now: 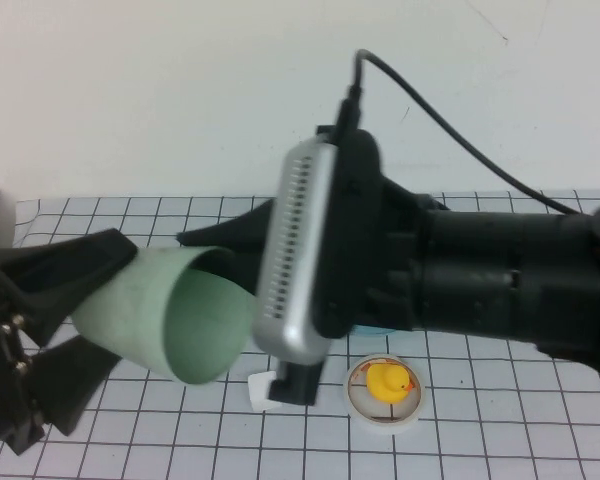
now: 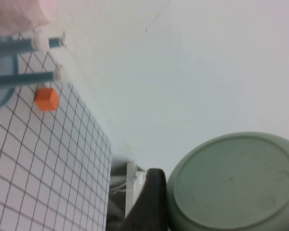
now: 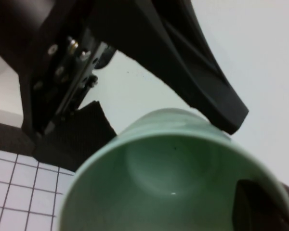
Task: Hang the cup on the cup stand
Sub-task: Adjust the cup with two arms
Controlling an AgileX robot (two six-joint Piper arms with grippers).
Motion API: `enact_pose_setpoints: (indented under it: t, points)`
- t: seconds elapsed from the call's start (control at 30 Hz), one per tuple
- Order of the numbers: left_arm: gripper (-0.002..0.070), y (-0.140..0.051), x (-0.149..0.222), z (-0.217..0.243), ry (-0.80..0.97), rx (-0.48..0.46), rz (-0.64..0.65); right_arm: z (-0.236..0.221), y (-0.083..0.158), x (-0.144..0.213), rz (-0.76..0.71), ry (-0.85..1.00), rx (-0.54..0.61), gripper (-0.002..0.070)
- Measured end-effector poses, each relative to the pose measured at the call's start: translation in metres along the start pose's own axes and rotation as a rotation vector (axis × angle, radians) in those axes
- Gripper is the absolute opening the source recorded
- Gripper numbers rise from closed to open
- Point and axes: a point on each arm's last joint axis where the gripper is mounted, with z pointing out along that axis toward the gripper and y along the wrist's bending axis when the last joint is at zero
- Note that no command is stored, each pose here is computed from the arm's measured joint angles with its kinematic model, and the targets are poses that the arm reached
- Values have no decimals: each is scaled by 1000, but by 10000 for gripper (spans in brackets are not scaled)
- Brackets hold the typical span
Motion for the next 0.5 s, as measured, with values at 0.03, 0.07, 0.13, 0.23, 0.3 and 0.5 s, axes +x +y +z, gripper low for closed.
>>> enact_pose_setpoints:
  t: [0.03,0.07,0.13,0.23,0.3,0.5]
  points:
    - [676,0,-1,0,-9,-2,-2,3,1,-2,-3,-4,-2,16]
    - [662,0,-1,0,-15,-3,-4,6,0,-4,-5,-2,3,16]
    - [628,0,-3,0,-27,-1,-9,11,0,-4,-6,6,8,17]
    - [625,1,-5,0,-49,-6,0,15,0,-3,-6,14,11,17]
    - [624,1,-5,0,-53,-10,3,16,0,-1,-4,20,8,17]
    - [619,2,-8,1,-71,-21,54,19,1,3,6,31,9,19]
